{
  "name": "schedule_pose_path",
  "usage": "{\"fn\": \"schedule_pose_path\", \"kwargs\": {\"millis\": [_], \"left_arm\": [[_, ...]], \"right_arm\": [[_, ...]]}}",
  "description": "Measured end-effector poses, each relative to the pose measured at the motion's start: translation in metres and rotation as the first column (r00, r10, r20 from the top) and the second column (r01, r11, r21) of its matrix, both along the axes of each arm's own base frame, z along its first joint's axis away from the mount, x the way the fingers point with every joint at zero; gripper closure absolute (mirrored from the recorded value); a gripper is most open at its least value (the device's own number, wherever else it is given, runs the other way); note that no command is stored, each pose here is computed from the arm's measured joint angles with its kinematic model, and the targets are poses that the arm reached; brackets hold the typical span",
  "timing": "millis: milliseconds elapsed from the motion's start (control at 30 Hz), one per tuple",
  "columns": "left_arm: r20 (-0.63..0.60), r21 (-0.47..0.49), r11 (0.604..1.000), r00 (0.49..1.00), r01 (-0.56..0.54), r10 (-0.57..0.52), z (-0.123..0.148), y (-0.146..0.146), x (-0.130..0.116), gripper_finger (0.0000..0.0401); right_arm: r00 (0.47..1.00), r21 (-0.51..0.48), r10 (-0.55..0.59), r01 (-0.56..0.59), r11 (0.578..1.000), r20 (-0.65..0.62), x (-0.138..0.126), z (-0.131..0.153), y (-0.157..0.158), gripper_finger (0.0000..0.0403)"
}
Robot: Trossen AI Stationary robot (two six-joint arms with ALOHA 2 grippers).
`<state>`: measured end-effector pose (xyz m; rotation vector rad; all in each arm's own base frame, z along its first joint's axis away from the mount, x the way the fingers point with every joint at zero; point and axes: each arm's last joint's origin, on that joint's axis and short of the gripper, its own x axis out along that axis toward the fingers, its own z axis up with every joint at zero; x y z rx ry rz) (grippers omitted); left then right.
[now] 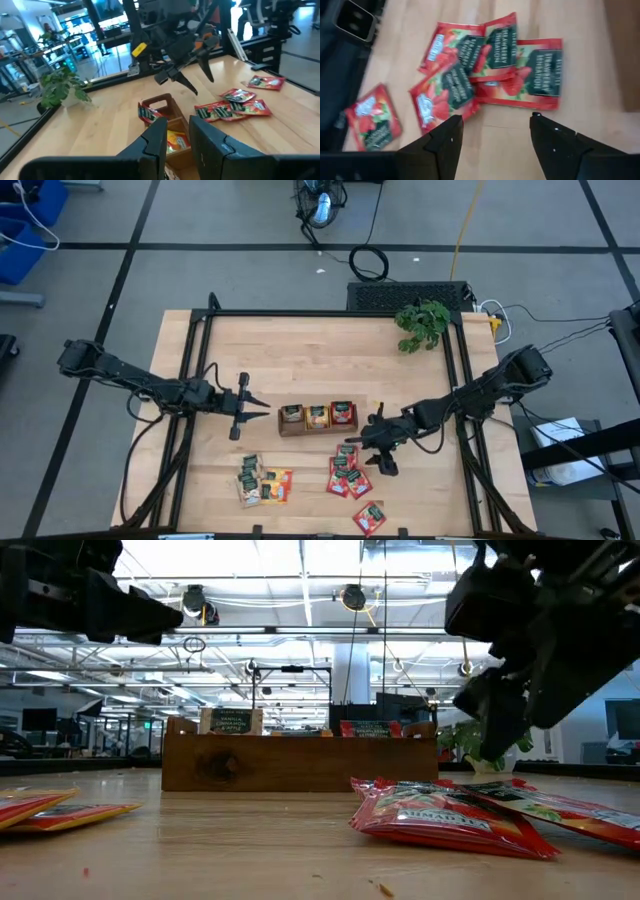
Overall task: Pick & Place Tea
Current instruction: Put the red tea bag into the right section of the wooden organizer
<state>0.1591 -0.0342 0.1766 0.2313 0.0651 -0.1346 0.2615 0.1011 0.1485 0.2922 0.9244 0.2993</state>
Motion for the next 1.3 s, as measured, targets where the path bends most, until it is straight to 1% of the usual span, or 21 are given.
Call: {"fn": "schedule_pose_path", "kwargs": {"millis": [133,200,267,400,533,700,800,867,1300], "left_arm": [[-0.002,0.008,1.0,1.0,0.016,-0.016,0.0,0.0,0.0,0.0313],[-0.002,0.007,1.0,1.0,0.018,-0.018,0.0,0.0,0.0,0.0313],[-0.005,0.007,1.0,1.0,0.018,-0.018,-0.001,0.0,0.0,0.0313],[-0.004,0.007,1.0,1.0,0.018,-0.018,-0.001,0.0,0.0,0.0313],[-0.01,0.007,1.0,1.0,0.018,-0.018,-0.001,0.0,0.0,0.0313],[-0.01,0.006,1.0,1.0,0.017,-0.017,-0.001,0.0,0.0,0.0313],[-0.013,0.001,1.0,1.0,0.017,-0.017,-0.001,0.0,0.0,0.0313],[-0.014,-0.008,1.0,1.0,0.016,-0.016,-0.001,0.0,0.0,0.0313],[-0.02,-0.007,1.0,1.0,0.015,-0.015,-0.002,0.0,0.0,0.0313]], "right_arm": [[0.999,0.052,-0.03,0.028,0.998,0.031,-0.001,-0.008,0.0,0.0192],[0.999,0.056,-0.029,0.027,0.998,0.03,-0.004,-0.011,0.001,0.0192],[0.998,0.064,-0.026,0.023,0.998,0.054,-0.003,-0.01,0.003,0.0192],[0.998,0.051,-0.05,0.049,0.997,0.033,-0.009,-0.015,0.004,0.0193],[0.996,0.041,-0.085,0.084,0.996,0.038,-0.009,-0.018,0.009,0.0193],[0.997,0.041,-0.07,0.069,0.997,0.019,-0.007,-0.031,0.014,0.0193],[0.999,0.076,-0.044,0.042,0.996,0.025,-0.003,-0.036,0.016,0.0193],[0.999,0.082,-0.041,0.038,0.996,0.029,-0.002,-0.038,0.017,0.0193],[0.998,0.126,-0.051,0.047,0.991,0.029,-0.001,-0.037,0.02,0.0193]]}}
